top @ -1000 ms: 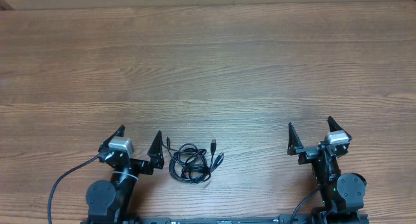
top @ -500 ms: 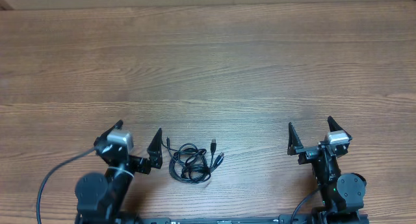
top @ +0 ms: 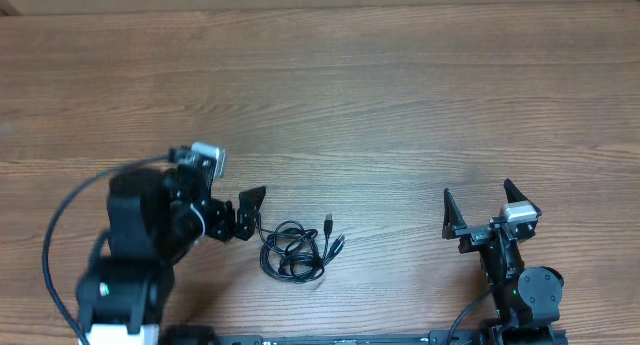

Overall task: Untangle cables
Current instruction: 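Move the left gripper down over the black cable bundle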

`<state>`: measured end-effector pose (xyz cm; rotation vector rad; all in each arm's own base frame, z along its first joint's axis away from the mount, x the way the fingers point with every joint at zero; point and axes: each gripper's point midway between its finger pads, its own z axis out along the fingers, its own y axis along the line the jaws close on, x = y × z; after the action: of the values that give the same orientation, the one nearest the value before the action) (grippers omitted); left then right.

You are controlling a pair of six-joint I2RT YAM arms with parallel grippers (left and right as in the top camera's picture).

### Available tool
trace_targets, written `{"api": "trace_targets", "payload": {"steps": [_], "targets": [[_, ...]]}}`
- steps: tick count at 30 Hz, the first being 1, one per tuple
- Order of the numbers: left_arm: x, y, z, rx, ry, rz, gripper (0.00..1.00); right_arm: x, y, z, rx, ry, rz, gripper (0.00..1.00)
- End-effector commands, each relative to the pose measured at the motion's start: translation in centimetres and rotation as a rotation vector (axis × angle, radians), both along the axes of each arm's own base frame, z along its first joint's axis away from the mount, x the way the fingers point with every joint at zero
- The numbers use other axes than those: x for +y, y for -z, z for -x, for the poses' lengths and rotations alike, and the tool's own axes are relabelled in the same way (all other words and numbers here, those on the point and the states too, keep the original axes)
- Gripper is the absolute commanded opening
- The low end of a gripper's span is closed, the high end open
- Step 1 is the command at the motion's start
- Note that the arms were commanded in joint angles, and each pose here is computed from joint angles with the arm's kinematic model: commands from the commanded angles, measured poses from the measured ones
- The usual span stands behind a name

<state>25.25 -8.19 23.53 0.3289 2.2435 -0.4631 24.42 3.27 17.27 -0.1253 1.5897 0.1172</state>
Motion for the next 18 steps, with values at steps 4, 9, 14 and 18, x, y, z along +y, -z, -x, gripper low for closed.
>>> {"api": "trace_targets", "payload": {"steps": [4,9,14,18], "targets": [[-1.8,-1.7,-0.6,0.107,0.148,-0.043,1.00,0.1,0.2,0.0,-0.003,-0.007,0.001,1.00],[-4.3,-0.2,0.3,0.208,0.344,-0.131,0.99,0.1,0.2,0.0,-0.003,-0.007,0.001,1.00],[-6.7,3.3,2.5,0.364,0.534,-0.201,1.00,0.1,0.2,0.0,-0.003,-0.007,0.001,1.00],[-7.4,5.9,2.7,0.469,0.583,-0.251,0.99,0.1,0.2,0.0,-0.003,-0.007,0.001,1.00]]}}
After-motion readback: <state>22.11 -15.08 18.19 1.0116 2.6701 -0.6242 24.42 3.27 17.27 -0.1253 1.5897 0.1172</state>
